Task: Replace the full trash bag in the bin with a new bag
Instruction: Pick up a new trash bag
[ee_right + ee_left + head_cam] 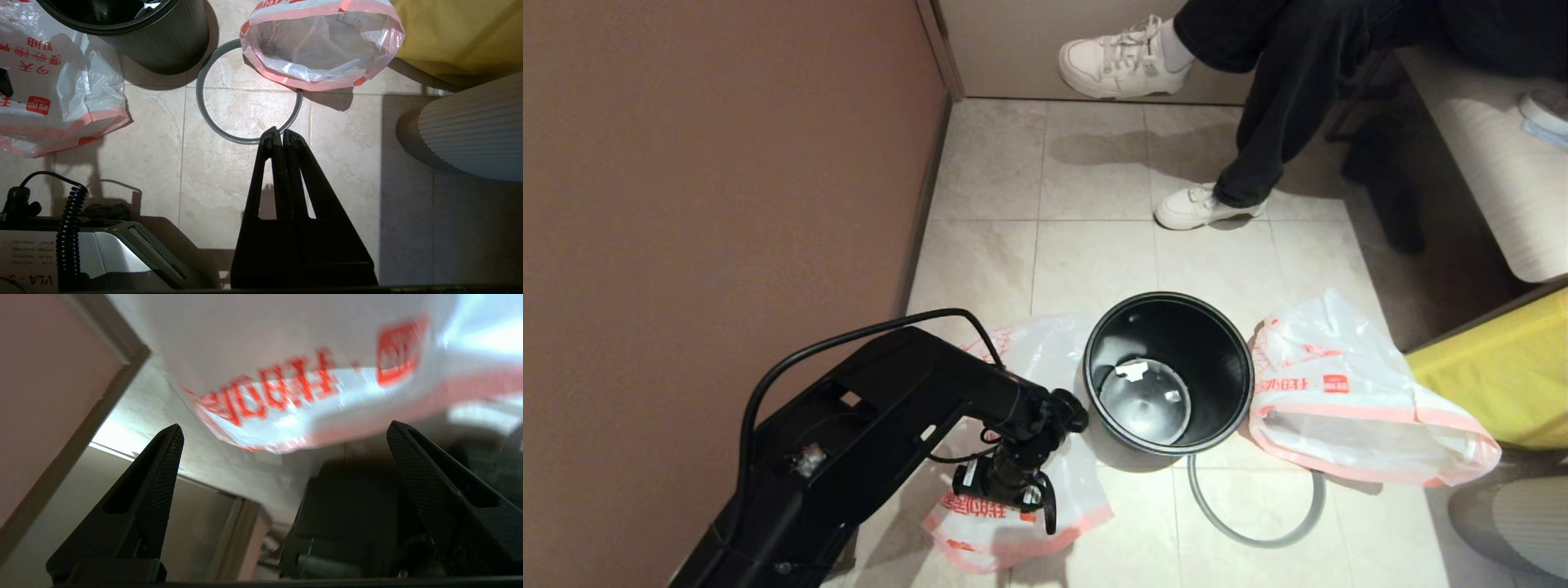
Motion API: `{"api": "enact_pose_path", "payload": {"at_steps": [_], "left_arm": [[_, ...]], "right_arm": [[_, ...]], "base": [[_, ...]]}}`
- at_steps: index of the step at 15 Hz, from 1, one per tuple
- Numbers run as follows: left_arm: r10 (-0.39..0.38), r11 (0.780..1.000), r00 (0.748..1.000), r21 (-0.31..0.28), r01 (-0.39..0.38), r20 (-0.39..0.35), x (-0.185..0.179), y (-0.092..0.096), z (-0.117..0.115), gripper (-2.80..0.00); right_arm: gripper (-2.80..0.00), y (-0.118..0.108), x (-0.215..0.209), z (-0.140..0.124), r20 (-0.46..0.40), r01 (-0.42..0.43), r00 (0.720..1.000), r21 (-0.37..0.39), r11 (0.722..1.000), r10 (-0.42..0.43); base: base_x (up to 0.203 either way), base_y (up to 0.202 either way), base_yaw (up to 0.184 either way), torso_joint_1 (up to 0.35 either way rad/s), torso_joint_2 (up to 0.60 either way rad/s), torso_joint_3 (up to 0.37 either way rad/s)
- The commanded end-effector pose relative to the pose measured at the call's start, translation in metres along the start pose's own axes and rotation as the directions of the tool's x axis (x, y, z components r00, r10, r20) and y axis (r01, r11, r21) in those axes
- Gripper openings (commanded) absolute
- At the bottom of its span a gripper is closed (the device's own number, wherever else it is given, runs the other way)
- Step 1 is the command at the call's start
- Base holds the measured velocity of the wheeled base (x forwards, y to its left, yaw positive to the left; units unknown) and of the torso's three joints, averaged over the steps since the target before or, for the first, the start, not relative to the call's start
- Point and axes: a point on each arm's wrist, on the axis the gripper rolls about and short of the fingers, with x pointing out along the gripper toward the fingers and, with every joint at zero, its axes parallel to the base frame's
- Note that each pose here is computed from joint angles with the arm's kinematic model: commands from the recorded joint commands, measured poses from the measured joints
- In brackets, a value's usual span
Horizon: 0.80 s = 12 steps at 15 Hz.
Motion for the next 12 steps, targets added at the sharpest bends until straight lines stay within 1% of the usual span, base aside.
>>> {"api": "enact_pose_path", "payload": {"at_steps": [1, 2, 3, 5, 7, 8, 9, 10, 11, 12], "left_arm": [[0.021, 0.998, 0.999, -0.053, -0.020, 0.024, -0.006, 0.008, 0.005, 0.00], [0.022, 0.997, 0.999, -0.075, -0.019, 0.037, -0.013, 0.012, 0.006, 0.00], [0.030, 0.996, 0.999, -0.085, -0.026, 0.045, -0.013, 0.013, 0.007, 0.00], [0.102, 0.990, 0.993, -0.102, -0.096, 0.058, 0.007, 0.009, 0.014, 0.00], [0.167, 0.978, 0.982, -0.137, -0.155, 0.083, 0.026, 0.000, 0.026, 0.00], [0.202, 0.970, 0.976, -0.154, -0.188, 0.083, 0.036, -0.004, 0.029, 0.00], [0.268, 0.954, 0.960, -0.158, -0.253, 0.078, 0.051, -0.006, 0.027, 0.00], [0.322, 0.939, 0.944, -0.147, -0.309, 0.071, 0.066, -0.009, 0.022, 0.00], [0.344, 0.932, 0.937, -0.148, -0.331, 0.067, 0.076, -0.013, 0.018, 0.00], [0.336, 0.933, 0.939, -0.164, -0.321, 0.071, 0.086, -0.019, 0.015, 0.00]], "right_arm": [[-2.80, 0.000, 0.000, 0.000, -0.003, -0.001, 1.000, 0.000, 1.000, 0.001], [-2.80, 0.000, 0.000, 0.000, -0.003, -0.001, 1.000, 0.000, 1.000, 0.001], [-2.80, 0.000, 0.000, 0.000, -0.003, -0.001, 1.000, 0.000, 1.000, 0.001], [-2.80, 0.000, 0.000, 0.000, -0.003, -0.001, 1.000, 0.000, 1.000, 0.001], [-2.80, 0.000, 0.000, 0.000, -0.003, -0.001, 1.000, 0.000, 1.000, 0.001], [-2.80, 0.000, 0.000, 0.000, -0.003, -0.001, 1.000, 0.000, 1.000, 0.001], [-2.80, 0.000, 0.000, 0.000, -0.003, -0.001, 1.000, 0.000, 1.000, 0.001], [-2.80, 0.000, 0.000, 0.000, -0.001, -0.002, 1.000, 0.000, 1.000, 0.002], [-2.80, 0.000, 0.000, 0.000, 0.000, -0.001, 1.000, 0.000, 1.000, 0.001], [-2.80, 0.000, 0.000, 0.000, -0.001, -0.001, 1.000, 0.000, 1.000, 0.001]], "base": [[0.000, 0.000, 0.000, 0.000, 0.00, 0.000], [0.000, 0.000, 0.000, 0.000, 0.00, 0.000], [0.000, 0.000, 0.000, 0.000, 0.00, 0.000], [0.000, 0.000, 0.000, 0.000, 0.00, 0.000], [0.000, 0.000, 0.000, 0.000, 0.00, 0.000], [0.000, 0.000, 0.000, 0.000, 0.00, 0.000], [0.000, 0.000, 0.000, 0.000, 0.00, 0.000], [0.000, 0.000, 0.000, 0.000, 0.00, 0.000], [0.000, 0.000, 0.000, 0.000, 0.00, 0.000], [0.000, 0.000, 0.000, 0.000, 0.00, 0.000]]}}
